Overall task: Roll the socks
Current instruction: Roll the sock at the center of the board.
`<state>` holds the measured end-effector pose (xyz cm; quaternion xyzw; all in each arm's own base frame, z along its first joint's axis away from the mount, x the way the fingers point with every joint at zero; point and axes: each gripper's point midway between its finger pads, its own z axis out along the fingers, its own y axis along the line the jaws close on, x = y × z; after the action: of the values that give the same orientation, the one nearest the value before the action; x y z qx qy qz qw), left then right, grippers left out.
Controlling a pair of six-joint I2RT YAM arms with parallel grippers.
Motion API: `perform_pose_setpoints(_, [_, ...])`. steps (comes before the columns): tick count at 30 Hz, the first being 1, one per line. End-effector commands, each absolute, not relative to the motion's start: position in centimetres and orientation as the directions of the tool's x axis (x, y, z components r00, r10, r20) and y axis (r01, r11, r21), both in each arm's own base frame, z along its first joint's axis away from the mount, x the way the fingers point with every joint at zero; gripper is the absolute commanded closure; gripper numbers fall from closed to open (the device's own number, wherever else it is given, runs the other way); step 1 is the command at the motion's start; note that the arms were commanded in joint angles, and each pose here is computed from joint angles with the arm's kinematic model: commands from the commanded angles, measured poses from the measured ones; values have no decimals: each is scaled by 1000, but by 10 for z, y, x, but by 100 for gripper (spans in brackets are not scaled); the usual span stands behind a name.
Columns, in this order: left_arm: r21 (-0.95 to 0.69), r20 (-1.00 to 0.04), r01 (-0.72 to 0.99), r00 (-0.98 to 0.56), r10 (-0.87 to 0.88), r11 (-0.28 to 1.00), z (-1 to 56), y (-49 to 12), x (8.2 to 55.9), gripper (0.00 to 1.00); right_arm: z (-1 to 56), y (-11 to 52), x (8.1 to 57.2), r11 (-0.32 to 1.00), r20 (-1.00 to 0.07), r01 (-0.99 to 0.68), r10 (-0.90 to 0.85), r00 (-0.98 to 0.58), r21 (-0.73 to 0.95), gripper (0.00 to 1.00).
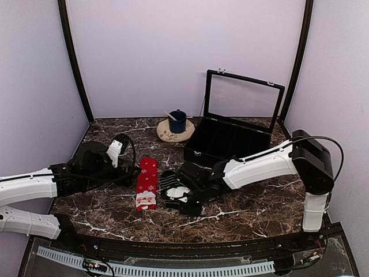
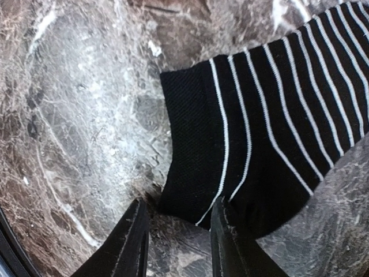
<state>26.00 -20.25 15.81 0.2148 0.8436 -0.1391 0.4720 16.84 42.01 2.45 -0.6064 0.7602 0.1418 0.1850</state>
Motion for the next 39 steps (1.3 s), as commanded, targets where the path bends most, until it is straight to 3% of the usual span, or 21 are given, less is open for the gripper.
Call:
perform_pose_setpoints(1, [-24,-856,517,-453,249,856,154,-206,257,15,14,419,169,220,-435,-975,-877,-206,20,68])
perform_pose_setpoints(6, [-28,-853,527,-455,254,850,151,-208,257,15,13,417,169,223,-426,-973,-877,-224,52,91])
perform_pose_setpoints(10, [-28,-855,542,-449,261,840,152,-210,255,15,22,420,167,217,-428,-973,-873,-232,85,100])
perform_pose_setpoints(18, [-62,-857,615,-436,273,786,152,-224,246,16,47,430,165,234,-403,-928,-850,-340,290,100])
perform_pose_setpoints(28, [-107,-851,704,-430,302,702,150,-243,230,16,54,428,168,298,-286,-777,-809,-514,554,100])
perform_pose_setpoints(39, [-76,-815,810,-386,432,581,136,-276,205,18,61,432,178,300,-232,-674,-781,-580,675,98])
